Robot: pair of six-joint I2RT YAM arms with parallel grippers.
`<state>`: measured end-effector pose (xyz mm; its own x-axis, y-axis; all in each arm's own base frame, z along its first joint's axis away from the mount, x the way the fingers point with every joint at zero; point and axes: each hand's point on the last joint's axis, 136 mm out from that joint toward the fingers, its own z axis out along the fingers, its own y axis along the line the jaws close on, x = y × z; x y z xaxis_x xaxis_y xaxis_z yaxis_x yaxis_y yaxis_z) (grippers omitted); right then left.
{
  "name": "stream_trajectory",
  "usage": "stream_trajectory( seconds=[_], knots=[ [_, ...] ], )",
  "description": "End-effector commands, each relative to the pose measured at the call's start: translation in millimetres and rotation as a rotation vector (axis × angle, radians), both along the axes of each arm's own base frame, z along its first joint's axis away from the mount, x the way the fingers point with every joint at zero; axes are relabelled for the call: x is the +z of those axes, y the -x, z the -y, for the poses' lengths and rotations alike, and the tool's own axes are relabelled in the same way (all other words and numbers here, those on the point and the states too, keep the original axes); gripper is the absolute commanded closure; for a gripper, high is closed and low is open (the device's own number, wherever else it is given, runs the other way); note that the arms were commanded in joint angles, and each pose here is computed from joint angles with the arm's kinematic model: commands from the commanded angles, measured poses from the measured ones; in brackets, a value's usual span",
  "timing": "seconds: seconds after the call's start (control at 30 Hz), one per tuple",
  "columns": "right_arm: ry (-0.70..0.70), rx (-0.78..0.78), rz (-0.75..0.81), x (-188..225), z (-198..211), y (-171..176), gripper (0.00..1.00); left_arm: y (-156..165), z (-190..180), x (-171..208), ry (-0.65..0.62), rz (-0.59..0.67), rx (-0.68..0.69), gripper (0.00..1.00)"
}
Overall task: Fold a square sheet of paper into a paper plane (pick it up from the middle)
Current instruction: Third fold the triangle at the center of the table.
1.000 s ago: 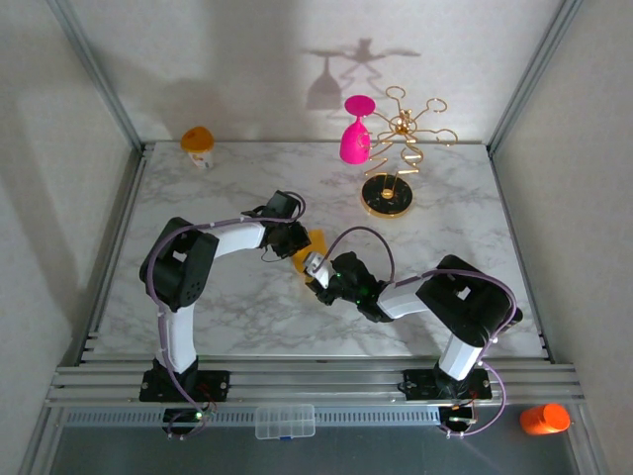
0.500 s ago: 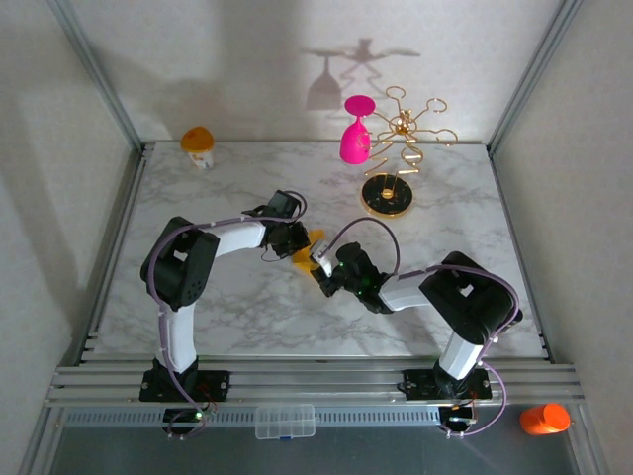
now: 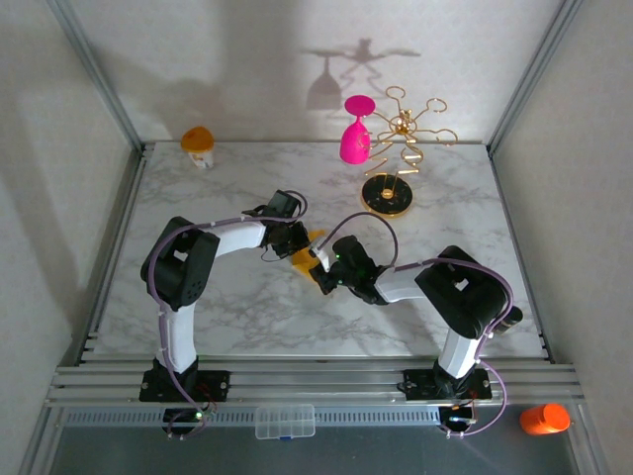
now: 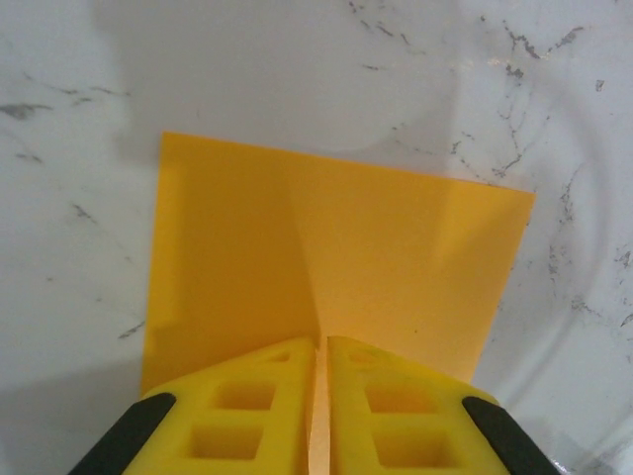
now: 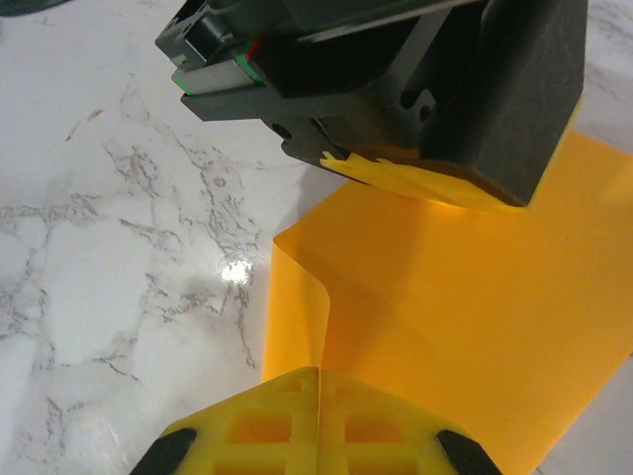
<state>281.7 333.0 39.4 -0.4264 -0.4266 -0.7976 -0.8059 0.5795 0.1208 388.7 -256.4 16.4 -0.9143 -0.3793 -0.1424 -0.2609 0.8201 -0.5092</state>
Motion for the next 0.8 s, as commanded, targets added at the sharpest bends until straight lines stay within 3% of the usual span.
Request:
stream_trajectory(
  seconds=[0.0,0.77],
  knots=[
    [-0.010,-0.033,-0.074,-4.0,-1.4,-2.1,0.94,20.4,-6.6,-27.9,-0.056,-0.088,-0.021,0.87],
    [0.038,-0.129,-0.102,-14.6,10.2,-14.4,0.95,22.1,-8.0,-30.9,-0.060,-0.092,-0.022,0.88]
  ],
)
